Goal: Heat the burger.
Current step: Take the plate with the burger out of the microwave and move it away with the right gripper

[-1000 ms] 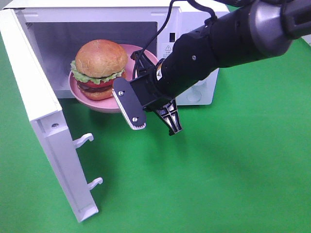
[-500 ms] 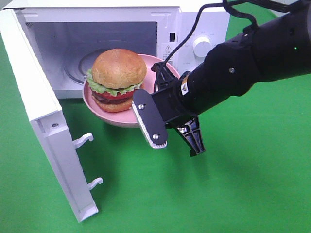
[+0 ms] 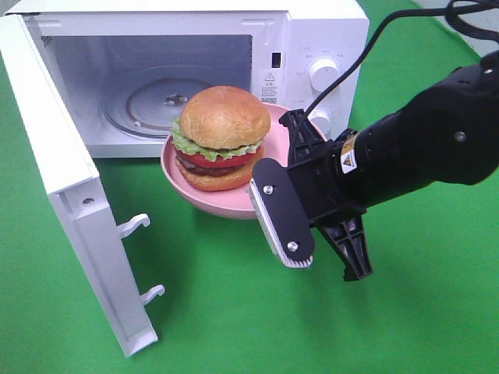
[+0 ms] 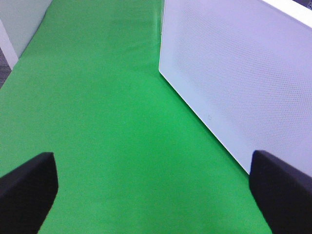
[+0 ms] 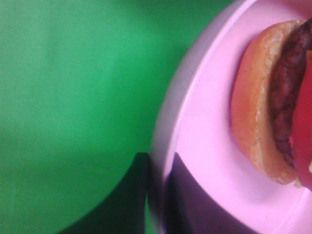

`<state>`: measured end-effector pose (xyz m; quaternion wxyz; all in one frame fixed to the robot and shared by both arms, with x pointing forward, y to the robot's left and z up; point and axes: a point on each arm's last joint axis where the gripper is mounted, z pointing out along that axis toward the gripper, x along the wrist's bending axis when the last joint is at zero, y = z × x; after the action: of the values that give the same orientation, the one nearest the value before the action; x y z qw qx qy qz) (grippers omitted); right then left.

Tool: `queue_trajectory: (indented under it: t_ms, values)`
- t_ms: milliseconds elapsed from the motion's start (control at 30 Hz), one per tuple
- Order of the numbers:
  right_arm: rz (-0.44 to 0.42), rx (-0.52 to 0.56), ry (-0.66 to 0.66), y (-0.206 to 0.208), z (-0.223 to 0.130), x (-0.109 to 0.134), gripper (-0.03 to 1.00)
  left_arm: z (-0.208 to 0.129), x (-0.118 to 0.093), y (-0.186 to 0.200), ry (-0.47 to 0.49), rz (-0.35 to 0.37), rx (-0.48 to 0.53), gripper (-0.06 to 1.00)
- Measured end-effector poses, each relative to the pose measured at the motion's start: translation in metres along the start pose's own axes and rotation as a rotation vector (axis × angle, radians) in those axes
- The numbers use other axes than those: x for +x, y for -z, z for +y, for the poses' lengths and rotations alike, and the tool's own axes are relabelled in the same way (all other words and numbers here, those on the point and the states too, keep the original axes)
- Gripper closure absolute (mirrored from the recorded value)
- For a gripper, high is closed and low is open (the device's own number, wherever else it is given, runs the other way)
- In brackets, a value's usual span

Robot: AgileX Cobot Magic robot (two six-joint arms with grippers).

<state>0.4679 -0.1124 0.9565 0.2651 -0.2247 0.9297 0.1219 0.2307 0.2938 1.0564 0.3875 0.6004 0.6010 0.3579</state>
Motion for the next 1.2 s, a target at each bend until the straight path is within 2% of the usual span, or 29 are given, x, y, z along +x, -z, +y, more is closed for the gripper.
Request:
queue_trajectory:
  t_ms: [400, 800, 1000, 1200]
  values:
    - [-0.031, 0.005, -0.101, 0.035, -0.011, 0.035, 0.89, 0.0, 0.0, 0.0, 0.0, 0.0, 0.0, -0.05]
    - [-0.003, 0.067, -0.199, 0.057, -0.023, 0.07, 0.89, 0.0, 0.0, 0.0, 0.0, 0.0, 0.0, -0.05]
    - [0.023, 0.124, -0.25, 0.066, -0.028, 0.076, 0.89, 0.0, 0.0, 0.0, 0.0, 0.0, 0.0, -0.05]
    - [-0.005, 0.185, -0.333, 0.077, -0.034, 0.077, 0.89, 0.0, 0.0, 0.0, 0.0, 0.0, 0.0, -0.05]
